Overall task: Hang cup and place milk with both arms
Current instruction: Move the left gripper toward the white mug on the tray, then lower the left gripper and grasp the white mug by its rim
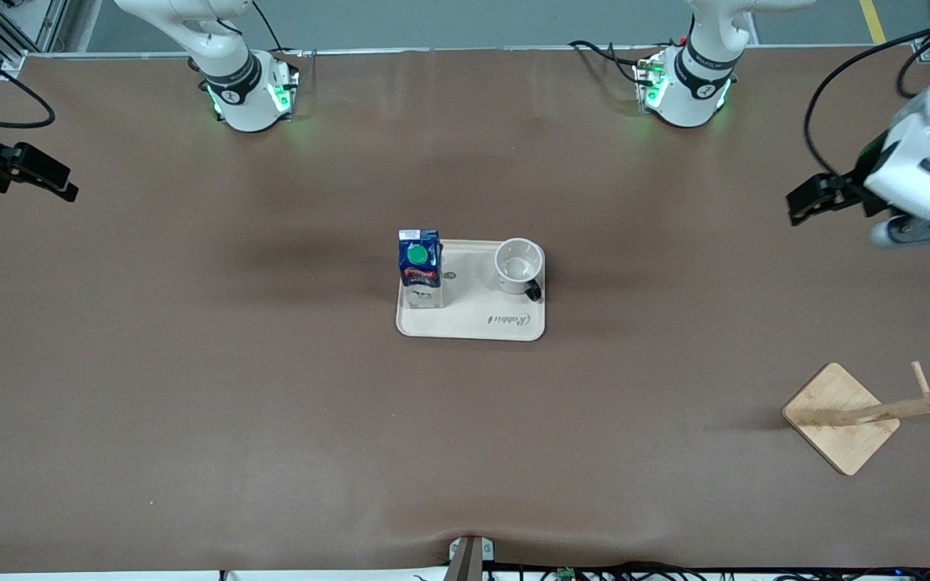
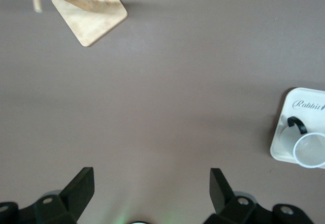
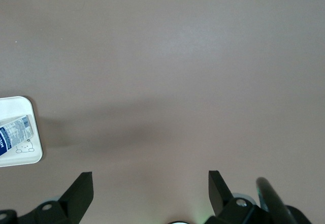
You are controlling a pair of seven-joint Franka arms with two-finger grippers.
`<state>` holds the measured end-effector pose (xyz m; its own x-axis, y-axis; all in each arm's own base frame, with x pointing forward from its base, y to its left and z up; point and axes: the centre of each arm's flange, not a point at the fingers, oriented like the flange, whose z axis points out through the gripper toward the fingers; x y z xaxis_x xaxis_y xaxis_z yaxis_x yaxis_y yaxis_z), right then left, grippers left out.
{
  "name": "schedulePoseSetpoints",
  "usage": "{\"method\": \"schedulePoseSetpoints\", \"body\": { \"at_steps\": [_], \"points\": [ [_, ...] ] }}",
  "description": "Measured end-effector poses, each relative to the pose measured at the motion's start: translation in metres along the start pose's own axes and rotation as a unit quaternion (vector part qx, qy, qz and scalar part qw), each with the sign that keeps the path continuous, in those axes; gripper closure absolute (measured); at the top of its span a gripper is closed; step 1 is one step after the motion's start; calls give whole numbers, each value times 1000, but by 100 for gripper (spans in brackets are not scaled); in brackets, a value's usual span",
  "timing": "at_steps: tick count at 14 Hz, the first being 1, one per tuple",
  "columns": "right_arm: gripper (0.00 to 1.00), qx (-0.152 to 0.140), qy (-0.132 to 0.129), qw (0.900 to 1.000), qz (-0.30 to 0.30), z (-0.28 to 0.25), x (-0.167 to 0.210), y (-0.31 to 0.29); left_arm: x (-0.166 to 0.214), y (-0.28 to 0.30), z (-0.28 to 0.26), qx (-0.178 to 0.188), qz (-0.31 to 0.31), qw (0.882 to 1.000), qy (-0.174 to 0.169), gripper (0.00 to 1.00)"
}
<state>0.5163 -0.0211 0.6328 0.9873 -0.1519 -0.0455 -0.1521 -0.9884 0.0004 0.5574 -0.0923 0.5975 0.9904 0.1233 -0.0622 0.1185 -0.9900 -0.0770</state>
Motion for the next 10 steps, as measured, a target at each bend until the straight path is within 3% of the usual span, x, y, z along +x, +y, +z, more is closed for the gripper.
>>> {"method": "schedulePoseSetpoints", "body": {
  "at_steps": [7,10],
  "points": [
    [0,0,0,1000,1,0,0,1,-25,120,107,-12,-118,993,16,0],
    [0,0,0,1000,1,0,0,1,-46,164,145,-11,-157,988,3,0]
  ]
}}
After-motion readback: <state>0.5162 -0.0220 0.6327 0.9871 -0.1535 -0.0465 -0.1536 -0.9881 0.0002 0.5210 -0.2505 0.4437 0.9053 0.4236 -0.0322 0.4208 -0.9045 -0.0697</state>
